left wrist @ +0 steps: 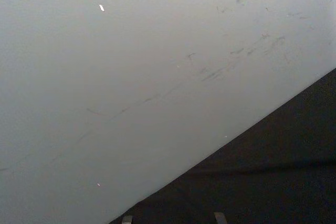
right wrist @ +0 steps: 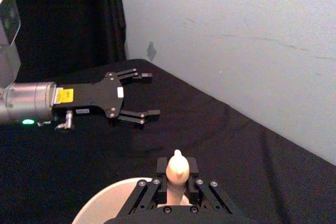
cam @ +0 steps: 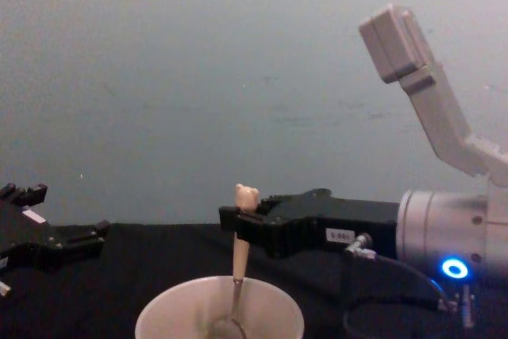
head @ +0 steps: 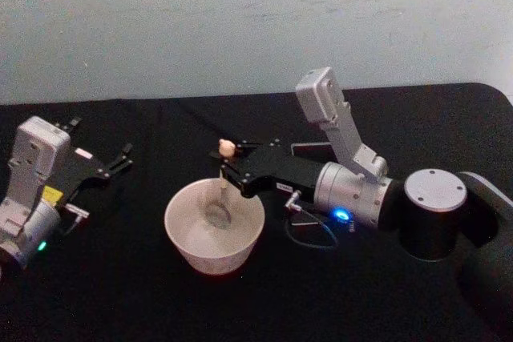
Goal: Pick up the stirring spoon with one hand, stir inside the cup, then place it back in its original position.
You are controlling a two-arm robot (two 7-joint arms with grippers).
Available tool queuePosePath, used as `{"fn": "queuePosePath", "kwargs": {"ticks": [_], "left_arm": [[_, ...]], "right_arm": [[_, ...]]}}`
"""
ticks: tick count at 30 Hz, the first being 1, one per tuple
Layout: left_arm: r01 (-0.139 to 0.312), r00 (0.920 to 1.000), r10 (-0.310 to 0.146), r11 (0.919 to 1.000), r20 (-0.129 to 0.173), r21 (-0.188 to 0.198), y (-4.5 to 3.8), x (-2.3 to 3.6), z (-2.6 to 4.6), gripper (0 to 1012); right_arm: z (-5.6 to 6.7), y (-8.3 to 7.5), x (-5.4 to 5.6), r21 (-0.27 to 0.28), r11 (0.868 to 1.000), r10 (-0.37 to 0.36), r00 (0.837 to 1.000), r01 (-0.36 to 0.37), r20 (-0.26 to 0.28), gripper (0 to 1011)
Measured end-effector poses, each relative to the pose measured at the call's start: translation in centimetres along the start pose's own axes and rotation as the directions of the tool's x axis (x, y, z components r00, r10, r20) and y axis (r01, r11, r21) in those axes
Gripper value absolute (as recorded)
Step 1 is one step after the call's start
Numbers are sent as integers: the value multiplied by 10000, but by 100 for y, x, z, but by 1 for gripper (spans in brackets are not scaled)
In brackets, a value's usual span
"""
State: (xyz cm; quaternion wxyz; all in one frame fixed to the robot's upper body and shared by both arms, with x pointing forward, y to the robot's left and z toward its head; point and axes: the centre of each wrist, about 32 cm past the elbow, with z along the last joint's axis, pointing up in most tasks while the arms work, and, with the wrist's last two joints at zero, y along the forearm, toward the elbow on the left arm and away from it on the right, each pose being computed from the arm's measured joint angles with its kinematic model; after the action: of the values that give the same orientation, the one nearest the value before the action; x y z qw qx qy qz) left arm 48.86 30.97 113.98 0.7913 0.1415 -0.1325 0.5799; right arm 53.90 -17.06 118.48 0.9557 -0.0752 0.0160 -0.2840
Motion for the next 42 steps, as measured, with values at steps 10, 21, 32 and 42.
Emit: {"fn": "queuePosePath", "kwargs": {"ticks": [10, 21, 32, 42], "left_arm": [[-1, 10000, 1, 10000, 0, 0, 0, 0, 0, 1001], [0, 10000, 0, 10000, 0, 0, 0, 0, 0, 1001], [0, 10000, 0, 10000, 0, 0, 0, 0, 0, 1001], [0, 10000, 0, 10000, 0, 0, 0, 0, 0, 1001]], "right_arm": [[-27, -208, -44, -35, 9995, 308, 9995, -308, 20, 207], [72, -361, -106, 400, 9972, 639, 9978, -632, -166, 207], [157, -412, -87, 708, 9961, 537, 9983, -520, -223, 207], [227, -416, -63, 1064, 9940, 302, 9992, -271, -270, 207]]}}
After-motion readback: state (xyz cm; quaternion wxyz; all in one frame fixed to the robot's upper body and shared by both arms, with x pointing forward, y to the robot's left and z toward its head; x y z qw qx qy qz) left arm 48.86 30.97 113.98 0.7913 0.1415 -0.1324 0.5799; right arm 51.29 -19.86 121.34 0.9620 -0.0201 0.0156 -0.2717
